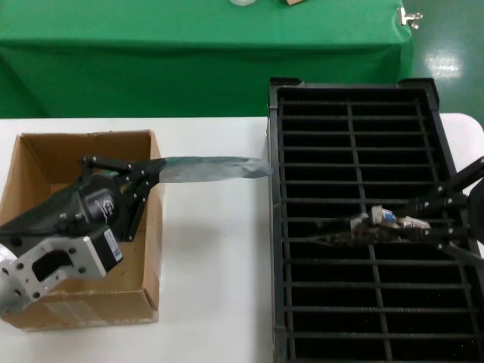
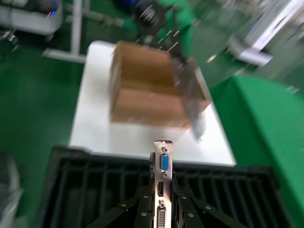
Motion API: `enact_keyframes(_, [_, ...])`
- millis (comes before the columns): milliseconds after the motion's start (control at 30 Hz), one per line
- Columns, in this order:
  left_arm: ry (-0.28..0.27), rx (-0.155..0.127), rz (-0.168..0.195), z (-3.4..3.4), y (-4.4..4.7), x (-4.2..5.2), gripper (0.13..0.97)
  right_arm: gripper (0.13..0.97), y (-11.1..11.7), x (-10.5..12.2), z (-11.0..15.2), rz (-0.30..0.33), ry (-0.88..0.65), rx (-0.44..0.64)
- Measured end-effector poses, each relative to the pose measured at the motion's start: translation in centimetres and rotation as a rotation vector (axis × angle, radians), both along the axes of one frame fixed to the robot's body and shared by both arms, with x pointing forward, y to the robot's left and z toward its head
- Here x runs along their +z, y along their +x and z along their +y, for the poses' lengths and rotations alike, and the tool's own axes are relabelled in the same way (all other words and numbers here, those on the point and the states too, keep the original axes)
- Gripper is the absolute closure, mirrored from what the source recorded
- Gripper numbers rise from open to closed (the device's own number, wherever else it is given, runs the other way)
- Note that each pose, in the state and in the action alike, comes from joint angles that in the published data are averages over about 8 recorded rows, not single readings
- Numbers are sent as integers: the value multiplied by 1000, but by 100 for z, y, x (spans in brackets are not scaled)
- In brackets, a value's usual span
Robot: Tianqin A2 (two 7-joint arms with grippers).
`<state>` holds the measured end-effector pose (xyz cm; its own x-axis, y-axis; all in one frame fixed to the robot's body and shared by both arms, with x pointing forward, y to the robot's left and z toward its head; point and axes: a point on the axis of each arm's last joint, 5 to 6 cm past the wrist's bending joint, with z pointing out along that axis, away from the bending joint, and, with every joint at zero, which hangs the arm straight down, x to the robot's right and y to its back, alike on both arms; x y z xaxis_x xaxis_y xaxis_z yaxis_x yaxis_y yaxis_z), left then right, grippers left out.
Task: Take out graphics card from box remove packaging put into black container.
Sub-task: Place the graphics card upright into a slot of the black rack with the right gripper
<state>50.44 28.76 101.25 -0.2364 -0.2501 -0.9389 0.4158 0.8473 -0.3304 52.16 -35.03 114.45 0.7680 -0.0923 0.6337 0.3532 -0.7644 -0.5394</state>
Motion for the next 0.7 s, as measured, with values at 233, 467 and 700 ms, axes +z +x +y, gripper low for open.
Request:
enact_keyframes(233, [0,0,0,0,0,0,958,907,49,183,388,104,-177,-9])
enact_keyframes(467, [0,0,0,0,0,0,958,907,177,283,835,185,-319,-8])
enact_keyframes(700, [0,0,0,0,0,0,958,907,270,300,1129,223,-409,-19])
